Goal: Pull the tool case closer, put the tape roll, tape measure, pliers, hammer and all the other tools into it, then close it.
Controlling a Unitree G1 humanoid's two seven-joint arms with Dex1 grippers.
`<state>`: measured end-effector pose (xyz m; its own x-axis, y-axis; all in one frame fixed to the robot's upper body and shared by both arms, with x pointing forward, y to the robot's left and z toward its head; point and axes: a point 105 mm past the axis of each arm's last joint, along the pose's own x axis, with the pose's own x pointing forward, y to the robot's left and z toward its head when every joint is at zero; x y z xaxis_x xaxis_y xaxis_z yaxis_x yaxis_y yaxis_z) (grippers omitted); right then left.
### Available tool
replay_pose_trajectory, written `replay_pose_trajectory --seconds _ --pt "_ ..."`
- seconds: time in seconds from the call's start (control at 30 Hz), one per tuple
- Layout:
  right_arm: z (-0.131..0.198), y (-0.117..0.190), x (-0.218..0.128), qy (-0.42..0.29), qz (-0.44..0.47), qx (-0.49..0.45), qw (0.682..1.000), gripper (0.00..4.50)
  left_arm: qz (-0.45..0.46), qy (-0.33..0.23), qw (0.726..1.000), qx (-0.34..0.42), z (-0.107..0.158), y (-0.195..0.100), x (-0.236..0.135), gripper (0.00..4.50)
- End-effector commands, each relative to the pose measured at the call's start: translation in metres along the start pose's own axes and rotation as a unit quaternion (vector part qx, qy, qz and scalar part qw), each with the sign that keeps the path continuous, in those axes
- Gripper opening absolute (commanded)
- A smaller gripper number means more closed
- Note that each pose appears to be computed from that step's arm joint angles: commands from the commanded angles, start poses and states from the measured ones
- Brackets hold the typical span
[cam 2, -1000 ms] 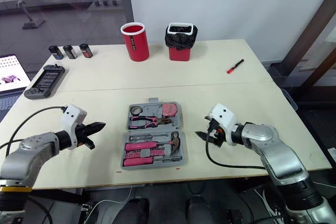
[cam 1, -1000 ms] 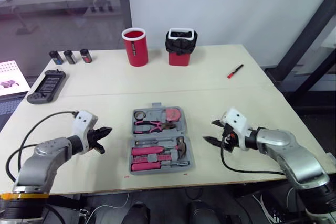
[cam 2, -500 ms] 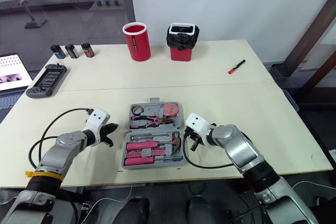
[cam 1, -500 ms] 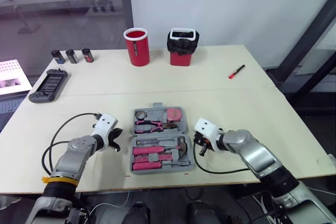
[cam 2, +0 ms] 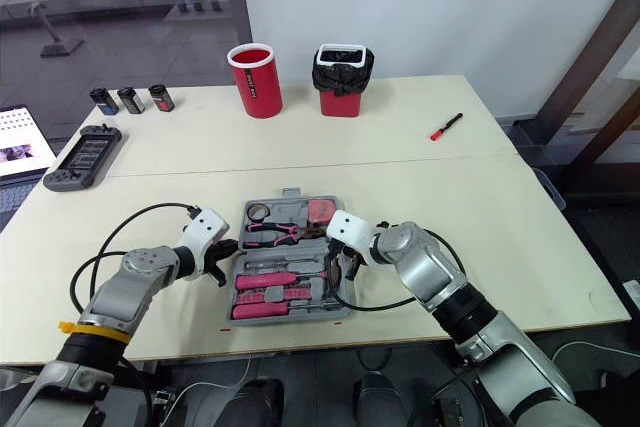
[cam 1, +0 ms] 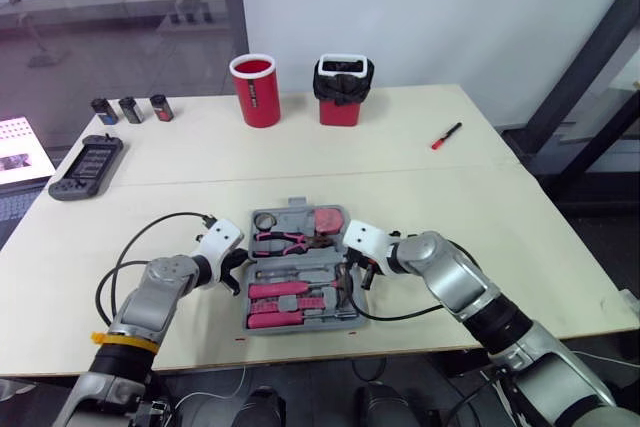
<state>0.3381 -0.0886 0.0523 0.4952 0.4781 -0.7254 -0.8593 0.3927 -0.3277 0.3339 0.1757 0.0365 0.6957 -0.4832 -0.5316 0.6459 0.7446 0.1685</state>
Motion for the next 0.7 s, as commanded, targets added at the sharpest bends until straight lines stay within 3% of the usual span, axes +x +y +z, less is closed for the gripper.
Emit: replay_pose_trajectory --seconds 0.03,0.7 --pt "0.017 0.031 0.002 -0.025 0.063 -0.031 0.997 0.03 -0.083 0.02 0.996 -0.007 -0.011 -0.047 0.01 0.0" --pt "0.011 0.05 -0.007 -0.02 0.091 -0.052 0.994 0.03 -0.157 0.014 0.987 -0.024 -0.008 -0.096 0.009 0.0"
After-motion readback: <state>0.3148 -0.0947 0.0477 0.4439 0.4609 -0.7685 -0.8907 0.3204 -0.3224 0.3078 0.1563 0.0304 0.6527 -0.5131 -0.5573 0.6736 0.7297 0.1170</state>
